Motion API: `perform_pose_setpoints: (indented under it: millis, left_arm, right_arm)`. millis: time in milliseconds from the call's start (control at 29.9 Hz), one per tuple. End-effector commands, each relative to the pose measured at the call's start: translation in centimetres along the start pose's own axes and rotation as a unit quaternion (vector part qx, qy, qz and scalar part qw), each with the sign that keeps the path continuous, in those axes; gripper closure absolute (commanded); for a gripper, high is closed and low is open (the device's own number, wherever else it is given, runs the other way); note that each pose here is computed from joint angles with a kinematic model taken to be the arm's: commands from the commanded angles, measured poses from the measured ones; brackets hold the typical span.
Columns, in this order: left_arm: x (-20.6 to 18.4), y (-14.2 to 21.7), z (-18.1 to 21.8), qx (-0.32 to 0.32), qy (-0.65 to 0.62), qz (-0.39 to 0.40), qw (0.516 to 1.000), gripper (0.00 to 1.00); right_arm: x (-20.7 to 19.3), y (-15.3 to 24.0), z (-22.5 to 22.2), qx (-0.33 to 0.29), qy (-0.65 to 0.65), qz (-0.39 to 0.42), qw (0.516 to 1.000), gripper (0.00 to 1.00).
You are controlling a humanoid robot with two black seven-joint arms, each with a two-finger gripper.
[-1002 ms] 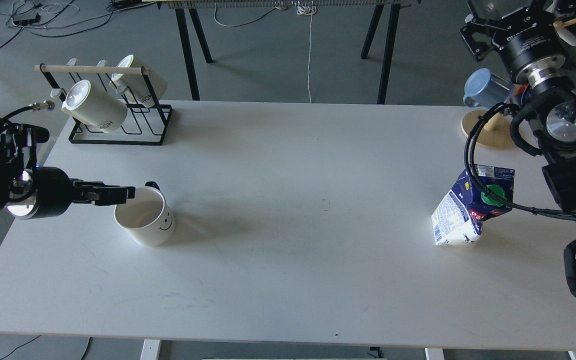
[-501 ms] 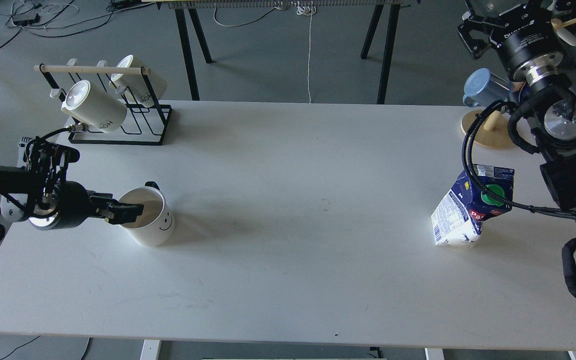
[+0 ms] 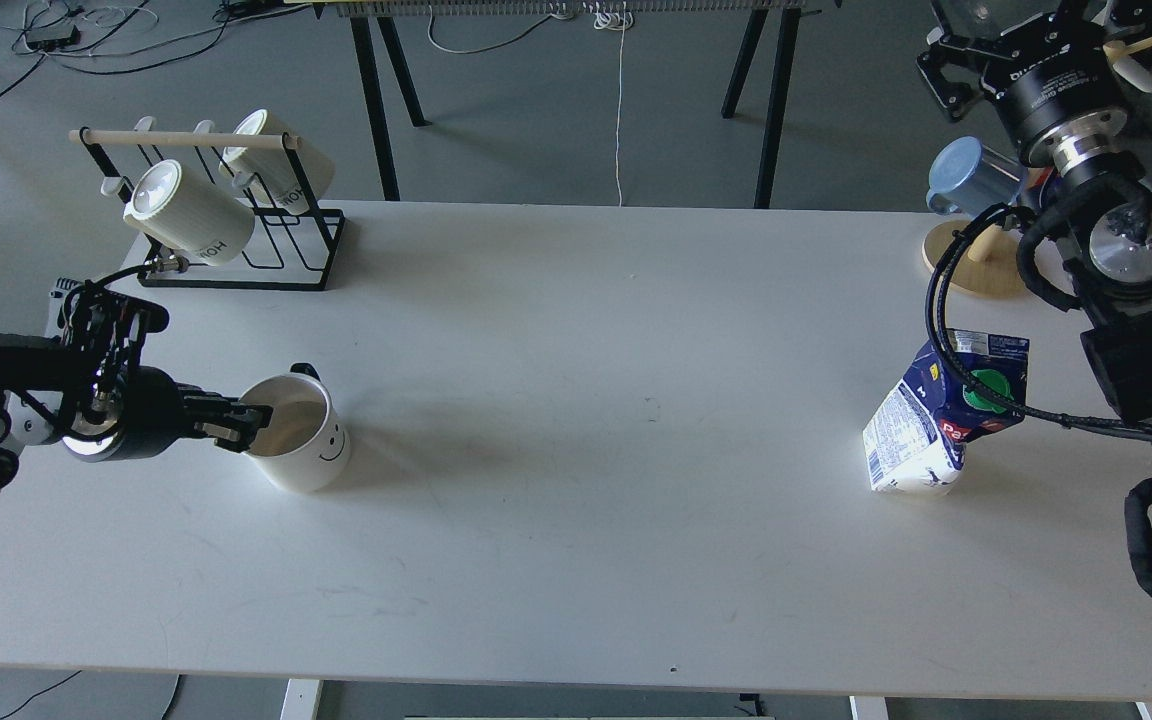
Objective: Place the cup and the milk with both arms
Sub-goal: 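Grasp the white mug by its rim with the left gripper, then slide the white mug with the left gripper toward the table center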
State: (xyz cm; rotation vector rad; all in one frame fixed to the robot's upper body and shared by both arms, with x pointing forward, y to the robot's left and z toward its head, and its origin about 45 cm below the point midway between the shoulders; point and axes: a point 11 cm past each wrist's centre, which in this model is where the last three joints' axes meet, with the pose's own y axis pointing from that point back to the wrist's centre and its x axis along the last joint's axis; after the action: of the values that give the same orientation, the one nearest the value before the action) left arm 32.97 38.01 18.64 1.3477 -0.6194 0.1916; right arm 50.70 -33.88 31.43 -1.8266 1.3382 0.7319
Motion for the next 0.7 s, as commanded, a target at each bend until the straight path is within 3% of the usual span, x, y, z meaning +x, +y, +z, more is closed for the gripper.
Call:
perform_pose_setpoints:
  millis: [0,334,668]
  left_arm:
    - [1.2,0.3,0.5,-0.015,0.000,0.016,1.000,0.97]
    - [10.2,-0.9,9.9,-0.095,-0.080,0.093,0.988,0.99]
    - [11.6,-4.0,18.8,-0.134,-0.128,0.101,0.978,0.97]
  right_arm:
    - [-0.1,-0.1,-0.2,0.002,0.001,-0.001,1.000,0.01]
    - [-1.4,-0.9,-1.7,0.015,0.003,-0.015,1.000,0.01]
    - [-2.3,-1.3,-2.8,0.025,0.006,-0.025,0.999,0.01]
